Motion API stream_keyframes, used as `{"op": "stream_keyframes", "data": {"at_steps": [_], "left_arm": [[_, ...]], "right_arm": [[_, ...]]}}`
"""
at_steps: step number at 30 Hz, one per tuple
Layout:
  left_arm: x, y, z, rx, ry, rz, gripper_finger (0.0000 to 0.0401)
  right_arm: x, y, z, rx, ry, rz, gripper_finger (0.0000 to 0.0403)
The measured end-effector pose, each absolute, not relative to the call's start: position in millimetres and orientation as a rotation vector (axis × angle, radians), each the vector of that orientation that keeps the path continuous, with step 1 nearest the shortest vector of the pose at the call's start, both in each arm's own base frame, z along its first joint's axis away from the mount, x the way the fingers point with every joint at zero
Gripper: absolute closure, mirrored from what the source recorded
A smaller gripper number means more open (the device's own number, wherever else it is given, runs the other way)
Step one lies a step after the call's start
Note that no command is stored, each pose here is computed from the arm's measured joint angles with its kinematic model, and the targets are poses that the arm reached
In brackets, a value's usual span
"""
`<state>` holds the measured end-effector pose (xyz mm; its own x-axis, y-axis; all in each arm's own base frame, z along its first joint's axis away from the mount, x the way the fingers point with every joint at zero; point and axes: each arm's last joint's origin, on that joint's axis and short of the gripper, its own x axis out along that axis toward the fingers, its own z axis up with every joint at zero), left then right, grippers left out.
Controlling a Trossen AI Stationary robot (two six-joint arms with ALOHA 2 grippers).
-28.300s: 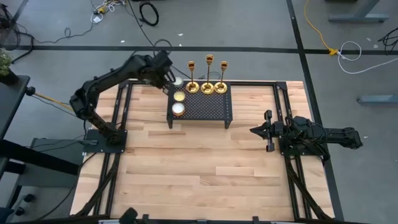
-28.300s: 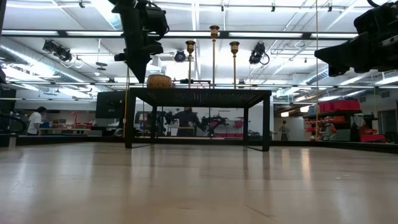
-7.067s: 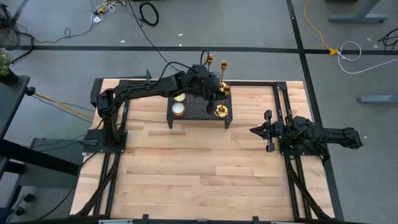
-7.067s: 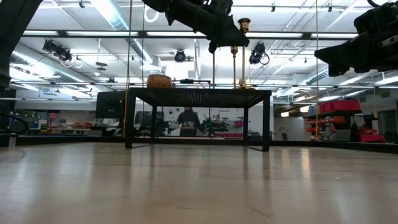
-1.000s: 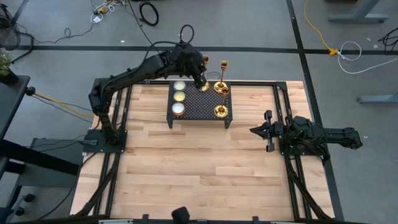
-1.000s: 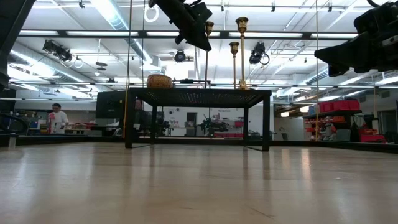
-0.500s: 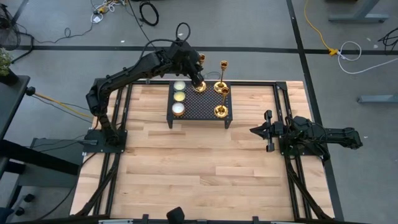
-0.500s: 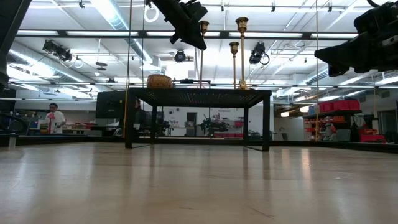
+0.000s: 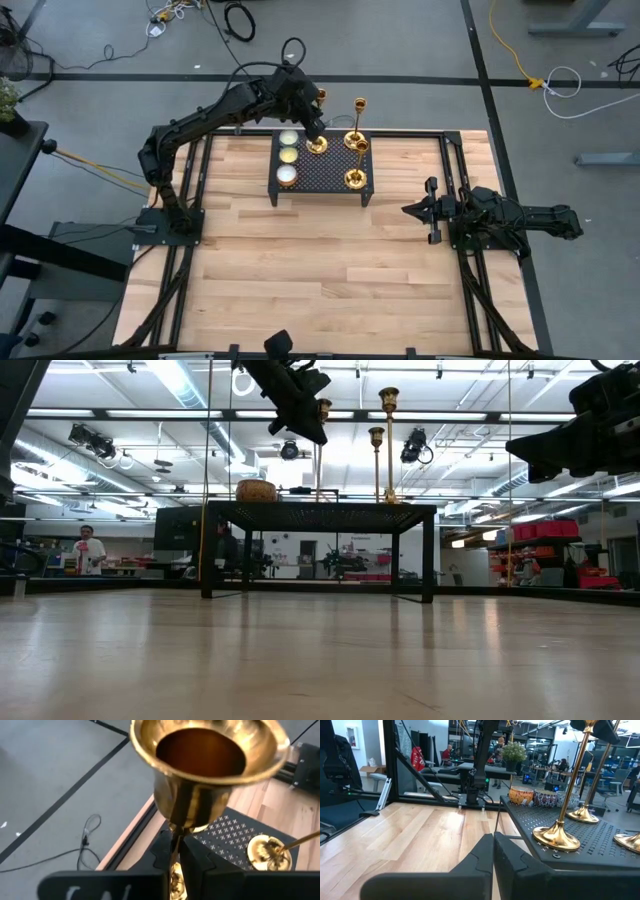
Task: Pick & Place candle stick holders
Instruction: Adjust the candle holders on the shelf
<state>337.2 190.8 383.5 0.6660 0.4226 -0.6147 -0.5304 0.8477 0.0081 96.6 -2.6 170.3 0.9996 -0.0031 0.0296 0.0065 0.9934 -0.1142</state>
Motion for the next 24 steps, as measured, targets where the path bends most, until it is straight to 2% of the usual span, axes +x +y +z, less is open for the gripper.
{"op": "stream_keyframes", "data": {"at_steps": [15,19,24], "left_arm": [[337.0,191.4,383.6,-0.169,0.648,0.541,0.0357],[337.0,191.4,383.6,-0.169,0.648,0.541,0.0331],[337.2,191.5,383.5,-0.169,0.647,0.541,0.0274]], "right_arm": [[96.6,-2.7,170.3,-0.115,-0.029,-0.005,0.0389],[96.6,-2.6,170.3,-0.115,-0.029,-0.005,0.0389],[96.6,-2.7,170.3,-0.115,-0.029,-0.005,0.0389]]}}
